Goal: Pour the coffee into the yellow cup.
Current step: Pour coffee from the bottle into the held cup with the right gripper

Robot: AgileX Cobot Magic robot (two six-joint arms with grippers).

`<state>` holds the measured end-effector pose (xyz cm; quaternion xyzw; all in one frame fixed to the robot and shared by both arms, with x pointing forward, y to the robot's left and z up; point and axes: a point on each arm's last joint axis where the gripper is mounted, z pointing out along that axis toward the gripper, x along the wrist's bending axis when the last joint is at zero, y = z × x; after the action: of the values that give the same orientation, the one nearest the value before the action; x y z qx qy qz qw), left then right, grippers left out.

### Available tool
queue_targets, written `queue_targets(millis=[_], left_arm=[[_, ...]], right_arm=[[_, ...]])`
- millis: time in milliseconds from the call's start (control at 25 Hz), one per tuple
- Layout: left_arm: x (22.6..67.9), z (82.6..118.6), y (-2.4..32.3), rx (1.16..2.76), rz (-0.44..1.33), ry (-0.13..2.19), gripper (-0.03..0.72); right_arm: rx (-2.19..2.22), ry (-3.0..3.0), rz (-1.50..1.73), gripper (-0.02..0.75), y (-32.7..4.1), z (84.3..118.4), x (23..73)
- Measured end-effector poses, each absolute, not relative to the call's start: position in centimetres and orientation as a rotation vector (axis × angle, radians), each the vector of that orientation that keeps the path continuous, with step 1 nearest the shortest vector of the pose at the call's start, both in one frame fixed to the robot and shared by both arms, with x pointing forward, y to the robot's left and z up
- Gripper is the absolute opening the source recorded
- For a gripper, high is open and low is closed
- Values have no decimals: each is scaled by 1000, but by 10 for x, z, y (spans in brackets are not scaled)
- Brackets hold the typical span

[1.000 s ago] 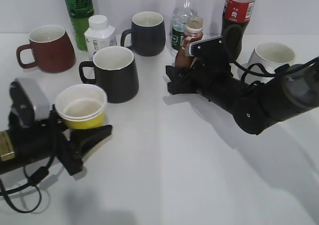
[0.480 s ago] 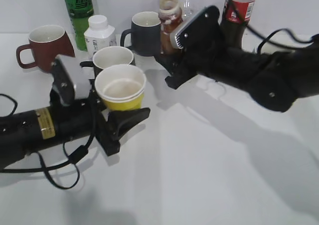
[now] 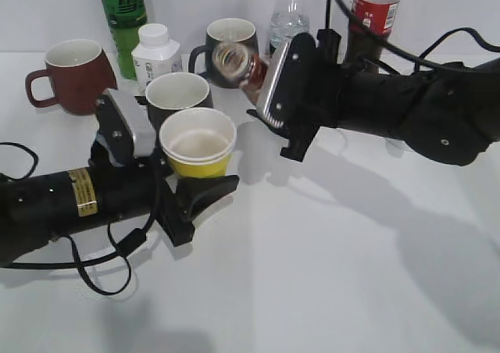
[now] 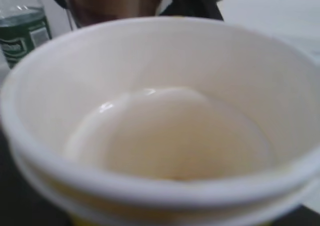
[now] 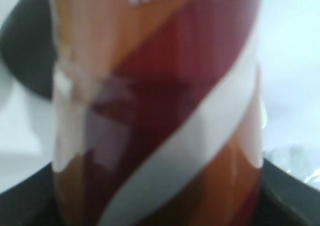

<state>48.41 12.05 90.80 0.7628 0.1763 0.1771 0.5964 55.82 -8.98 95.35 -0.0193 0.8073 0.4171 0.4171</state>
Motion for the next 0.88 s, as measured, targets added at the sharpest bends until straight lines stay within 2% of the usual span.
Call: queue_targets(millis=[880], left_arm=[[480, 902, 115, 1830, 356, 307, 435]], right_arm=[[-525, 1898, 730, 503, -90, 952, 557]])
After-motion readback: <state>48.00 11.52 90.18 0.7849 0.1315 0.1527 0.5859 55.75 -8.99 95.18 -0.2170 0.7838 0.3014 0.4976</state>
